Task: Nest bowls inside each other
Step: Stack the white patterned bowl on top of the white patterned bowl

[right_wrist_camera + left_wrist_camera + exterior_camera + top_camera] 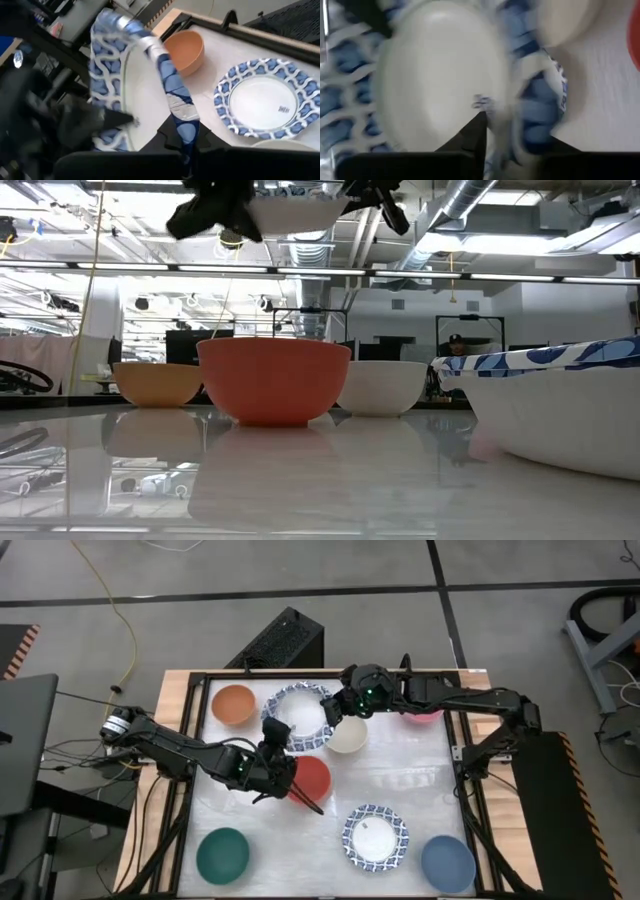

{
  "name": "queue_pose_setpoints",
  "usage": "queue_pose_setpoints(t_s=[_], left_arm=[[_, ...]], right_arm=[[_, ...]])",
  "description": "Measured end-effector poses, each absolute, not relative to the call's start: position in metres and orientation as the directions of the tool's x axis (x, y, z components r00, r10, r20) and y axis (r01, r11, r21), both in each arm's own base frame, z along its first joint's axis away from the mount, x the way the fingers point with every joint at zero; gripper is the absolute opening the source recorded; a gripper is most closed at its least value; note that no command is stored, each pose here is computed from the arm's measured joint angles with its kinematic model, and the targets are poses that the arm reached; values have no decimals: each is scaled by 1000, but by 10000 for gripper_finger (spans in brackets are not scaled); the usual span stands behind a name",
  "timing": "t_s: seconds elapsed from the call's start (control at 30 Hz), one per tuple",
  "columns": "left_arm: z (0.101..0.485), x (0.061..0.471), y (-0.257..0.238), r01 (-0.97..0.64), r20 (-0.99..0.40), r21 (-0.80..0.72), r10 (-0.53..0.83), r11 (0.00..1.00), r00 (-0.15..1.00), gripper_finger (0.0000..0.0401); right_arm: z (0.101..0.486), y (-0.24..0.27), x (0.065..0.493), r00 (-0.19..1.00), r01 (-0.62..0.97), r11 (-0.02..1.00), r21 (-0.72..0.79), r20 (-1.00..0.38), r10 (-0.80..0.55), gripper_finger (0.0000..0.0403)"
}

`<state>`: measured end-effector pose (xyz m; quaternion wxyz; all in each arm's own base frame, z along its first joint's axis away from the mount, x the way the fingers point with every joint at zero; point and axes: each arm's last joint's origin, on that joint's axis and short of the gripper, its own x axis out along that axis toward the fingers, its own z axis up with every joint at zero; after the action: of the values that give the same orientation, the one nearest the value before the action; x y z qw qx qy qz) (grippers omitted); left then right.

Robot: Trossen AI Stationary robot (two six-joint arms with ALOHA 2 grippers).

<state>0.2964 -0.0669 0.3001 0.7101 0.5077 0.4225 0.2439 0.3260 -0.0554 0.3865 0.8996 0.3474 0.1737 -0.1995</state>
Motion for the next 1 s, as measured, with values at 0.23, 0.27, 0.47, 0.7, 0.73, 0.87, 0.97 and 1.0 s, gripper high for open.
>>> queue_pose_setpoints(t_s=[0.23, 0.27, 0.47, 0.7, 0.73, 0.87, 0.97, 1.0], left_arm=[[358, 276, -60, -197, -314, 832, 733, 518, 603, 125], [367, 271, -59, -233, -314, 800, 717, 552, 622, 130], [412, 235, -52, -336, -298, 547, 553, 767, 778, 141], [426, 213, -48, -257, -305, 412, 398, 874, 865, 144], [426, 212, -48, -240, -306, 420, 386, 875, 870, 146], [424, 210, -48, -201, -336, 423, 359, 884, 871, 165], [424, 207, -49, -180, -356, 350, 308, 919, 882, 186], [426, 205, -48, -182, -347, 314, 290, 932, 892, 192]], right_arm=[[382, -73, 317, 817, 541, 654, 528, -513, -262, 4], [382, -75, 314, 810, 547, 651, 526, -528, -254, 3], [371, -79, 298, 701, 647, 629, 431, -662, -268, 2], [375, -75, 297, 708, 645, 620, 446, -653, -268, 1], [373, -73, 297, 701, 646, 623, 440, -665, -257, 1], [372, -62, 288, 669, 645, 638, 421, -715, -204, 1], [380, -39, 269, 648, 633, 651, 420, -747, -149, 1], [384, -29, 262, 647, 622, 657, 427, -753, -123, 1]])
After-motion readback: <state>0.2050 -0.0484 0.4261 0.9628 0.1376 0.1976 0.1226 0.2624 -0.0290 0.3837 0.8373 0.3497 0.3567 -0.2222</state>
